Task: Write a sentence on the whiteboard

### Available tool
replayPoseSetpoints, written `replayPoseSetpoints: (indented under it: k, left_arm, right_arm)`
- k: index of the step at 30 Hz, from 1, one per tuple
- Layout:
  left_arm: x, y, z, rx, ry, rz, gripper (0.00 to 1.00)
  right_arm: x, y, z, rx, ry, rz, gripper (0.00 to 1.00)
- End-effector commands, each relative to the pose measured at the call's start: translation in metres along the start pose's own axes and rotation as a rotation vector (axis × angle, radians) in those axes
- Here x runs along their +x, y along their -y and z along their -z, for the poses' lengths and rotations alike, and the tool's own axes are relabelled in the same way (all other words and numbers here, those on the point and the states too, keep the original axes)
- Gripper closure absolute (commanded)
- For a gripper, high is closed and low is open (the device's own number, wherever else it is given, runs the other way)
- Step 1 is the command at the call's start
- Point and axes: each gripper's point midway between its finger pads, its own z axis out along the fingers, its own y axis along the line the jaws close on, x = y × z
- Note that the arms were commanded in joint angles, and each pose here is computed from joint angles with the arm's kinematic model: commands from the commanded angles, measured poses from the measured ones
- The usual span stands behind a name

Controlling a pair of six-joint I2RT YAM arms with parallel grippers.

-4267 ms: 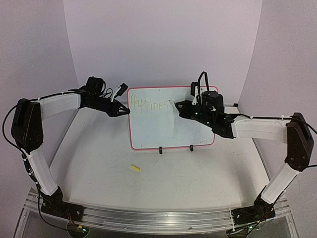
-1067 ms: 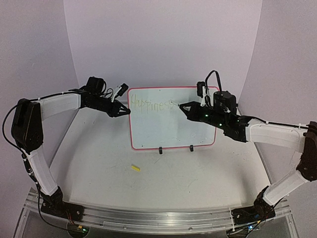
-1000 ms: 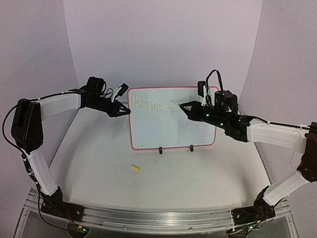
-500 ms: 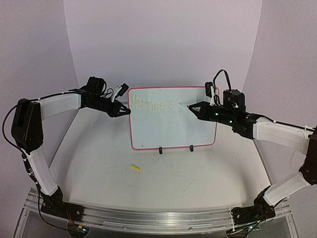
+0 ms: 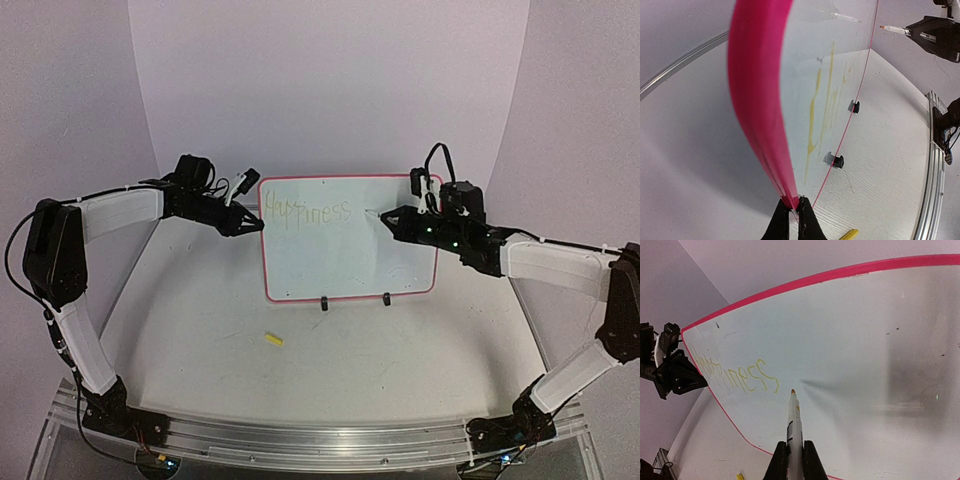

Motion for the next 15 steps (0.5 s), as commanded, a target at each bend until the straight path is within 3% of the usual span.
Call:
replayPoseSetpoints:
  k: [1,15]
  left_arm:
    - [-0.006,0.012,0.001,-0.001,0.000,-0.058,1.00]
    - [-0.006,0.012,0.001,-0.001,-0.003,-0.057,1.00]
  right_arm:
    - [-0.029,0.000,-0.002,0.020,0.080,0.014,1.00]
    - [-0.029,0.014,-0.010,0.062,0.088,0.005,1.00]
